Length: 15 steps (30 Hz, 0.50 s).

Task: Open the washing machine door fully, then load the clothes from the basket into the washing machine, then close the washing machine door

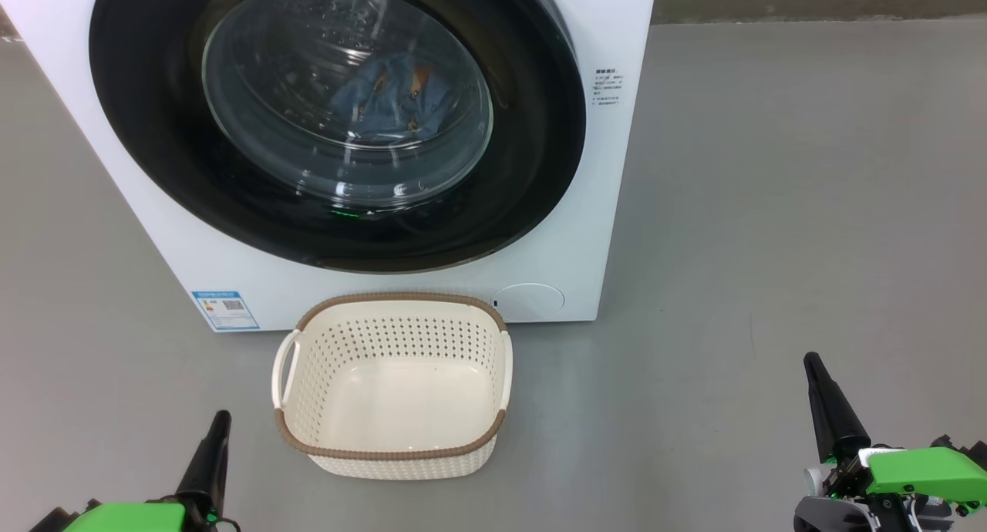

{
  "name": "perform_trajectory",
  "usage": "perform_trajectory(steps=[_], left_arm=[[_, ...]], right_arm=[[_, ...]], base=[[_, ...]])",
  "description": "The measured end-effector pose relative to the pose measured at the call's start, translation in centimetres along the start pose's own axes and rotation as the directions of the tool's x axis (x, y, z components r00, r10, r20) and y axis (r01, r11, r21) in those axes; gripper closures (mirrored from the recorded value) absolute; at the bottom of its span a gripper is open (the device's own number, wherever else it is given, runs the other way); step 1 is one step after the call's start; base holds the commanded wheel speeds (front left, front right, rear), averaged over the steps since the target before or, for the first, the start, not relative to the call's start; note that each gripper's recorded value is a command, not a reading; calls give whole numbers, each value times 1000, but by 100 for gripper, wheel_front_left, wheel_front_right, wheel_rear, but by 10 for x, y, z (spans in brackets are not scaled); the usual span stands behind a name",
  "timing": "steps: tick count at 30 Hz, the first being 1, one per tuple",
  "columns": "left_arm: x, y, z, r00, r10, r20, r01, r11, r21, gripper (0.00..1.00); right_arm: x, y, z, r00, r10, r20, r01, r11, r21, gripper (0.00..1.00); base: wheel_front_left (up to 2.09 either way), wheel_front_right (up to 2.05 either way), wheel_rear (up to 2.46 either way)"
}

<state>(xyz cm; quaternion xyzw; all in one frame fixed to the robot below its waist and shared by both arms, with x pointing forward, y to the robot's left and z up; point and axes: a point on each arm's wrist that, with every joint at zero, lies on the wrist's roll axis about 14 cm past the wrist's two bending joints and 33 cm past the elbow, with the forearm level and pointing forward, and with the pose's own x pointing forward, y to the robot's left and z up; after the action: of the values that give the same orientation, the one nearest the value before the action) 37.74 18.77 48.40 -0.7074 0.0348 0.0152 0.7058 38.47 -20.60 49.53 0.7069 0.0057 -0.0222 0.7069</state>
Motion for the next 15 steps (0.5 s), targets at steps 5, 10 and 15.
perform_trajectory(steps=[5, 10, 15], left_arm=[[0, 0, 0, 1000, 0, 0, 0, 1000, 0, 100], [0, 0, 0, 1000, 0, 0, 0, 1000, 0, 100], [0, 0, 0, 1000, 0, 1, 0, 1000, 0, 100]], right_arm=[[0, 0, 0, 1000, 0, 1, 0, 1000, 1, 100], [0, 0, 0, 1000, 0, 2, 0, 1000, 2, 100], [0, 0, 0, 1000, 0, 3, 0, 1000, 3, 100]], base=[[0, 0, 0], [0, 0, 0], [0, 0, 0]])
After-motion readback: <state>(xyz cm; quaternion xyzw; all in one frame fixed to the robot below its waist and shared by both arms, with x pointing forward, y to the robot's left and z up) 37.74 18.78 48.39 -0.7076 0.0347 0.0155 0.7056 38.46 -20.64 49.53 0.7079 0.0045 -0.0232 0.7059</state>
